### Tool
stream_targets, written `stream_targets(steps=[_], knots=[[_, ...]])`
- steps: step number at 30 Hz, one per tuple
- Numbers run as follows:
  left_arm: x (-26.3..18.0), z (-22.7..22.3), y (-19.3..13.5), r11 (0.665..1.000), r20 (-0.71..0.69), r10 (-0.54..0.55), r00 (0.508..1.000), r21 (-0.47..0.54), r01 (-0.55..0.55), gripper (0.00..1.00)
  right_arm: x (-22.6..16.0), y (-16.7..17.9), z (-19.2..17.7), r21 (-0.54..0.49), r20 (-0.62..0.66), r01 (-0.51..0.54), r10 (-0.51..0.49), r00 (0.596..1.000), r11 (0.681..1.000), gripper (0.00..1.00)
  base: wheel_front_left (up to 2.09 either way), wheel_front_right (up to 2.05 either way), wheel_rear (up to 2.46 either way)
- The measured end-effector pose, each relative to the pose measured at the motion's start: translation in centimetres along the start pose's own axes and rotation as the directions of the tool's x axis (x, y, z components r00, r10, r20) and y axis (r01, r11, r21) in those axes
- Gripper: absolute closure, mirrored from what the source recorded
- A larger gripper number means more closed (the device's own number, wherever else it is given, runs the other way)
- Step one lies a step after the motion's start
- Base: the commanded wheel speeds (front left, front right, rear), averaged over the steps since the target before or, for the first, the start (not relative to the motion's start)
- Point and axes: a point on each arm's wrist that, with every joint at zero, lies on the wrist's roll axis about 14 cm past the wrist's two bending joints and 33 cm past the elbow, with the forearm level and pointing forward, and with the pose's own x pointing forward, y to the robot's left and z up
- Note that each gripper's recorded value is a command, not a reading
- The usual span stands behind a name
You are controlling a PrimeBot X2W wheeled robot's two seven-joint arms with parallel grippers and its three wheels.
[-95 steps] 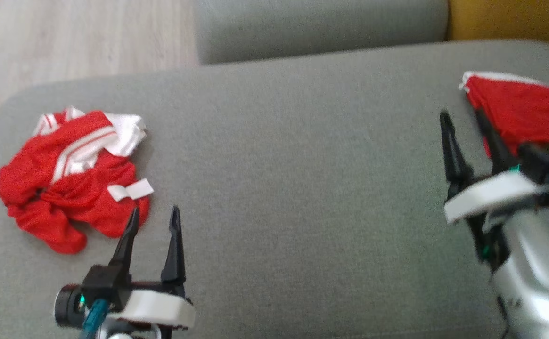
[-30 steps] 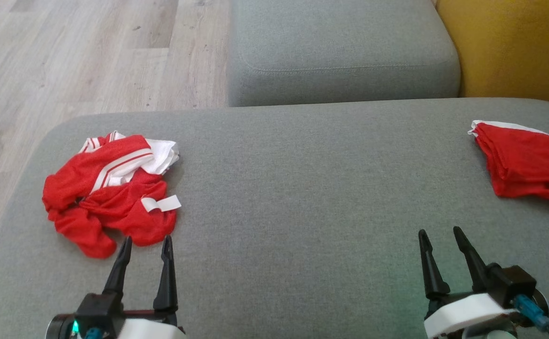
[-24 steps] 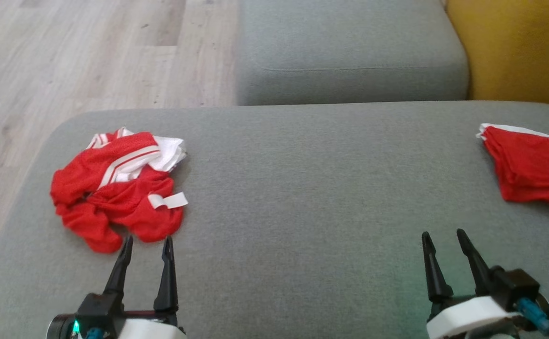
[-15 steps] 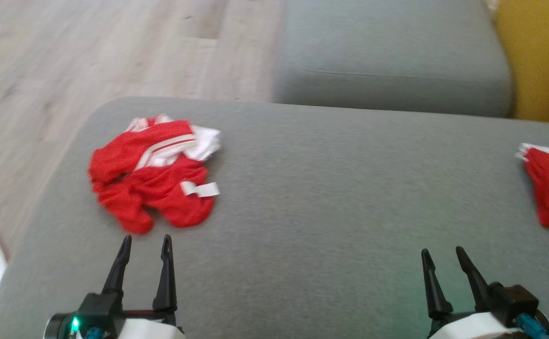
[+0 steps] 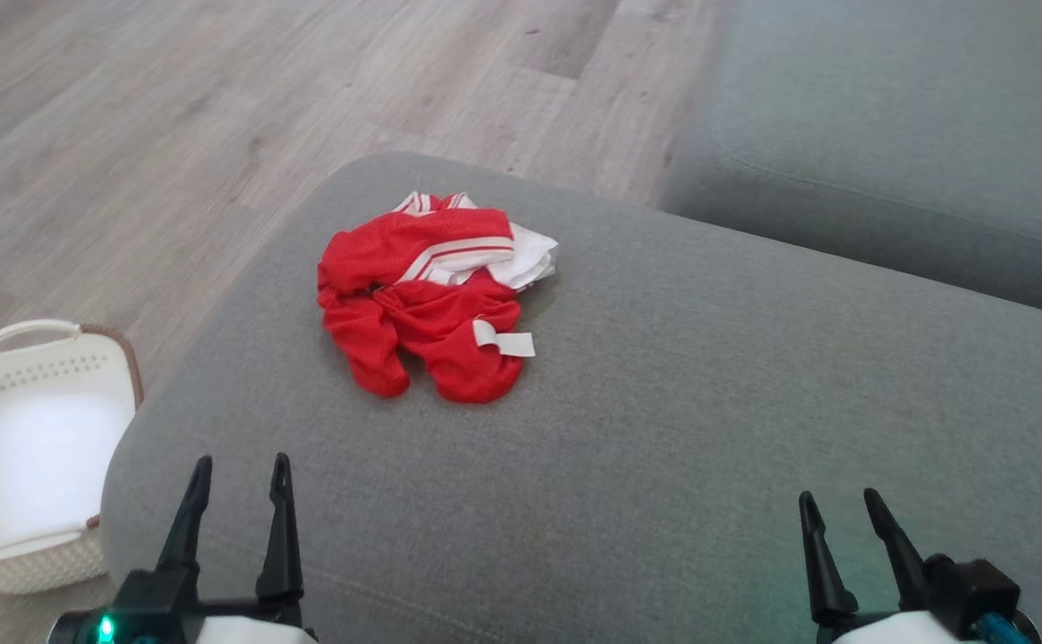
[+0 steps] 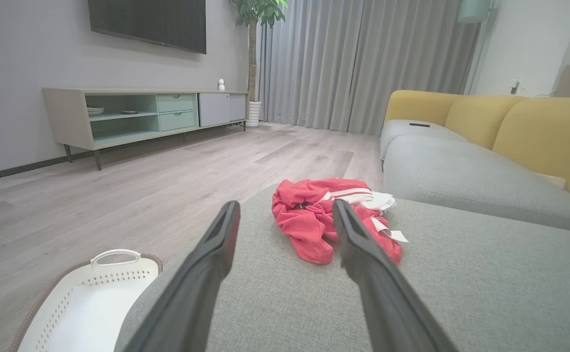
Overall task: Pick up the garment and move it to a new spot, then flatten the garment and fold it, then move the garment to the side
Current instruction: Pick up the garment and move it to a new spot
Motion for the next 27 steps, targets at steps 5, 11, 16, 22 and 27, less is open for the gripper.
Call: stream_targets(steps=[5, 11, 16, 22, 27], knots=[[-0.1, 0.0, 0.5, 1.000, -0.002, 0.006, 1.000, 0.014, -0.006, 0.00, 0.4, 0.3, -0.6, 0.013, -0.019, -0.013, 0.013, 1.000, 1.000, 0.00, 0.00, 0.00, 0.00], [2.2, 1.9, 0.0, 0.995, 0.056, -0.077, 0.995, 0.065, 0.073, 0.00, 0.7, 0.0, -1.0, 0.020, -0.033, -0.006, 0.007, 0.999, 1.000, 0.00, 0.00, 0.00, 0.00], [8.6, 5.9, -1.6, 0.975, 0.155, -0.189, 0.970, 0.144, 0.167, 0.00, 1.4, -2.0, -2.0, -0.013, -0.066, 0.001, -0.002, 0.998, 1.000, 0.00, 0.00, 0.00, 0.00], [19.0, 7.0, -6.5, 0.937, 0.060, -0.315, 0.947, 0.176, 0.300, 0.00, 5.1, -5.9, -1.3, -0.061, -0.037, 0.012, -0.015, 0.999, 0.998, 0.00, 0.00, 0.00, 0.00], [25.6, 1.7, -9.2, 0.927, -0.180, -0.333, 0.925, 0.117, 0.357, 0.00, 7.5, -8.8, -2.2, -0.083, -0.042, 0.023, -0.026, 0.999, 0.996, 0.00, 0.00, 0.00, 0.00]])
